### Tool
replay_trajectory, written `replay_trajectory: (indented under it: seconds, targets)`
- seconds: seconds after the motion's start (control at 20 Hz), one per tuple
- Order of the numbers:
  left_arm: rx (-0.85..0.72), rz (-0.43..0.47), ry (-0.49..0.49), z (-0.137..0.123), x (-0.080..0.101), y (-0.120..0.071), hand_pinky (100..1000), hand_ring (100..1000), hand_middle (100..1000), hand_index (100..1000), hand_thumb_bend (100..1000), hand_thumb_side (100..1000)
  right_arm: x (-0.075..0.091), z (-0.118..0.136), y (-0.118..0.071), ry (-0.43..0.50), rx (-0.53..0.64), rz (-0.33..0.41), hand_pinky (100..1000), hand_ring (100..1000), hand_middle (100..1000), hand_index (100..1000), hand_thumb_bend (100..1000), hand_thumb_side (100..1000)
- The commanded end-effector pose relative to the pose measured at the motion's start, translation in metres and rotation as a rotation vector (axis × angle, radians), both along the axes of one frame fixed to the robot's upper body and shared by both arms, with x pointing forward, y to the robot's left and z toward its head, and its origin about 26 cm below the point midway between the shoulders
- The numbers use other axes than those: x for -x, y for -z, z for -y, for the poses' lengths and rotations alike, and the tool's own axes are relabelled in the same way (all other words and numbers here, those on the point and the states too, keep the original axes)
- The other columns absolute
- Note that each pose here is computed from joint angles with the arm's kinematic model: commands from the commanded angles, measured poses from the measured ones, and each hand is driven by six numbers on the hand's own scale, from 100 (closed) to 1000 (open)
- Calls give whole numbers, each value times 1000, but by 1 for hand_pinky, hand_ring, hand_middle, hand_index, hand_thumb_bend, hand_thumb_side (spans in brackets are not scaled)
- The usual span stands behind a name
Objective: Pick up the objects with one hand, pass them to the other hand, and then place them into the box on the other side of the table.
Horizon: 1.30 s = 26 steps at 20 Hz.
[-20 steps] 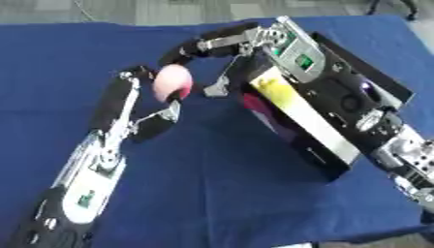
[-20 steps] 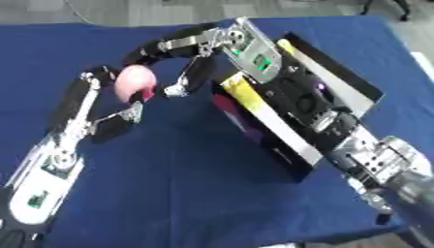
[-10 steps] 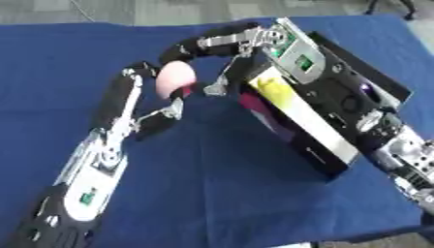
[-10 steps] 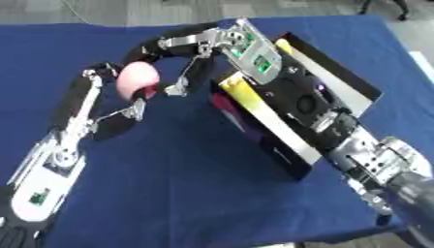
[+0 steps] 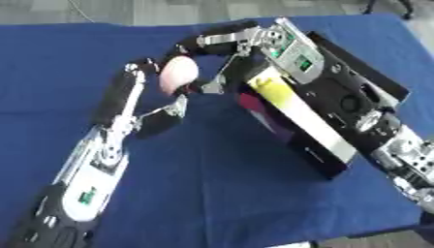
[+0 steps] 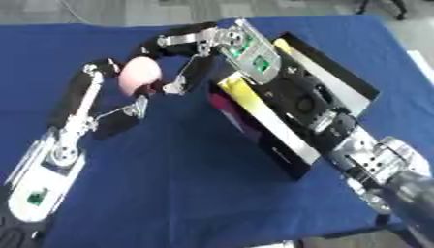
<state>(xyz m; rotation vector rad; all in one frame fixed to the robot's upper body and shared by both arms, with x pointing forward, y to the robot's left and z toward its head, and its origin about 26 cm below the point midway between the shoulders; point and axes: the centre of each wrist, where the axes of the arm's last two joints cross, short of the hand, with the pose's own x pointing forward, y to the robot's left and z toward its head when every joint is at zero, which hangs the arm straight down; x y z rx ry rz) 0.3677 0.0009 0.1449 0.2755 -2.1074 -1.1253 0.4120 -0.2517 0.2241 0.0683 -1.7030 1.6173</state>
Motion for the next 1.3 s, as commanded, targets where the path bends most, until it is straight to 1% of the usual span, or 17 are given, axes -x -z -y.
replay_trajectory:
  seconds: [0.05, 0.15, 0.3, 0.55, 0.65, 0.7, 0.75, 0.8, 0.9, 1.05, 1.3]
  targets:
    - [23, 39, 34, 8, 5, -14, 804, 772, 650, 620, 100, 362, 2, 1, -10, -5, -7, 13, 985, 1000, 860, 801, 100, 102]
    - [23, 38, 34, 8, 5, -14, 805, 773, 651, 634, 100, 367, 2, 1, -10, -8, -13, 3, 985, 1000, 824, 770, 100, 126]
    - [22, 35, 32, 9, 6, -12, 803, 772, 649, 636, 100, 372, 3, 1, -9, -16, -19, -18, 981, 1000, 793, 749, 100, 141]
    - [29, 34, 9, 8, 5, -10, 795, 763, 638, 652, 100, 268, 4, 3, -11, -2, -34, -31, 974, 1000, 780, 736, 100, 147]
    - [30, 35, -5, 8, 5, -9, 793, 760, 635, 661, 100, 263, 4, 4, -11, 4, -42, -31, 973, 1000, 779, 736, 100, 146]
    - [31, 36, -13, 7, 5, -8, 792, 758, 632, 690, 180, 291, 5, 5, -12, 9, -43, -28, 972, 1000, 779, 734, 100, 144]
    - [33, 38, -29, 7, 4, -8, 793, 758, 630, 730, 328, 343, 5, 6, -12, 13, -50, -28, 971, 1000, 778, 733, 100, 143]
    - [34, 43, -48, 6, 4, -7, 795, 762, 635, 776, 445, 398, 5, 7, -12, 19, -58, -28, 971, 1000, 778, 733, 100, 141]
    - [37, 55, -94, 5, 3, -5, 799, 771, 644, 809, 562, 445, 5, 9, -14, 30, -74, -27, 970, 1000, 777, 731, 100, 138]
    - [47, 70, -170, 2, 2, -2, 802, 780, 654, 817, 630, 476, 6, 12, -15, 42, -87, -25, 967, 1000, 777, 730, 100, 138]
    - [72, 55, -244, -4, 1, 2, 807, 794, 665, 829, 703, 582, 3, 15, -15, 75, -103, -25, 966, 1000, 777, 730, 100, 136]
